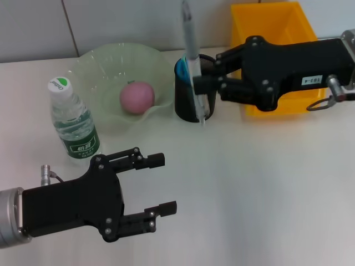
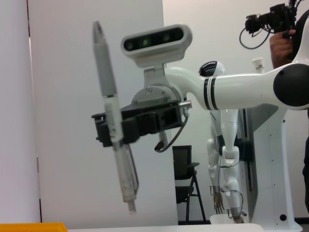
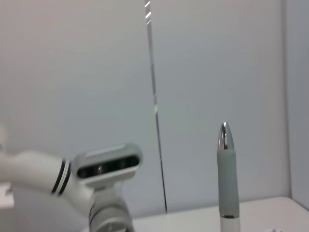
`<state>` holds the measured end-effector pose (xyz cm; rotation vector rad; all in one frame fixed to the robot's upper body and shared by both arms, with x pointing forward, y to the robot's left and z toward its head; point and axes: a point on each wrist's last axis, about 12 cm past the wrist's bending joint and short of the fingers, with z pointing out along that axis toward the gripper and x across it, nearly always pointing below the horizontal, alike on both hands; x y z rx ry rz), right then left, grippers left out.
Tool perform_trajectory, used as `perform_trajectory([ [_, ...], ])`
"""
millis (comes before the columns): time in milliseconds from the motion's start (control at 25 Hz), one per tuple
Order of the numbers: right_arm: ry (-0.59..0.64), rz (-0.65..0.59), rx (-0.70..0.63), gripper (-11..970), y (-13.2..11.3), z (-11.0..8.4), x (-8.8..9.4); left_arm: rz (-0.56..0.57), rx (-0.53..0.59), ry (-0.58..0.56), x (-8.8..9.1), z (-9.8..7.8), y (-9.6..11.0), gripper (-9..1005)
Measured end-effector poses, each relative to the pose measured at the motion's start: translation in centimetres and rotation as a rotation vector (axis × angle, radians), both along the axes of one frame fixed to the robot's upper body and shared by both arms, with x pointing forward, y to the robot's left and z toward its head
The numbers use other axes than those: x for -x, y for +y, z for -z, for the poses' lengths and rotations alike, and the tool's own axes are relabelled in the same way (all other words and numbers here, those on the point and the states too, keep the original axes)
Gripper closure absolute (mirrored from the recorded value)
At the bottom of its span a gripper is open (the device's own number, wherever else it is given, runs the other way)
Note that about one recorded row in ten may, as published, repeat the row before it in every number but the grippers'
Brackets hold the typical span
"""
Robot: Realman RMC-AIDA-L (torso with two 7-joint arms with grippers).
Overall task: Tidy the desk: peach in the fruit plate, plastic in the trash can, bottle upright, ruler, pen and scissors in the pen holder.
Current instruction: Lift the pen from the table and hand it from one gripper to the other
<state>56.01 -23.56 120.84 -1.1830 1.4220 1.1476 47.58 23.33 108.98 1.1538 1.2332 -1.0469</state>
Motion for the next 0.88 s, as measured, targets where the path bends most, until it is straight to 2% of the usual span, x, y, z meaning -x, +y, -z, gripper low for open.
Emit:
perform_trajectory([
  [240,0.146,0.092,-0.133,815,-1.2,1.8,-0.3,-0.010,0.055,-0.040,0.4,-0.3,-0.1,291],
  [480,0.285,0.143,-0.171,810,-1.8,2.9,-0.4,-0.018,0.093,-0.077,0.4,-0.8,0.0,291],
  [560,0.297,0.144,-0.165,808,-1.9,3.1,-0.3,-0.017,0.093,-0.086,0.4,-0.8,0.0,291],
  [640,0.250,0.149,-0.150,806,-2.2,3.4,0.0,-0.016,0.098,-0.091,0.4,-0.8,-0.1,291],
  [880,-0.101,0.170,-0.095,801,-2.6,4.4,0.5,-0.019,0.133,-0.104,0.4,-1.3,0.0,291],
])
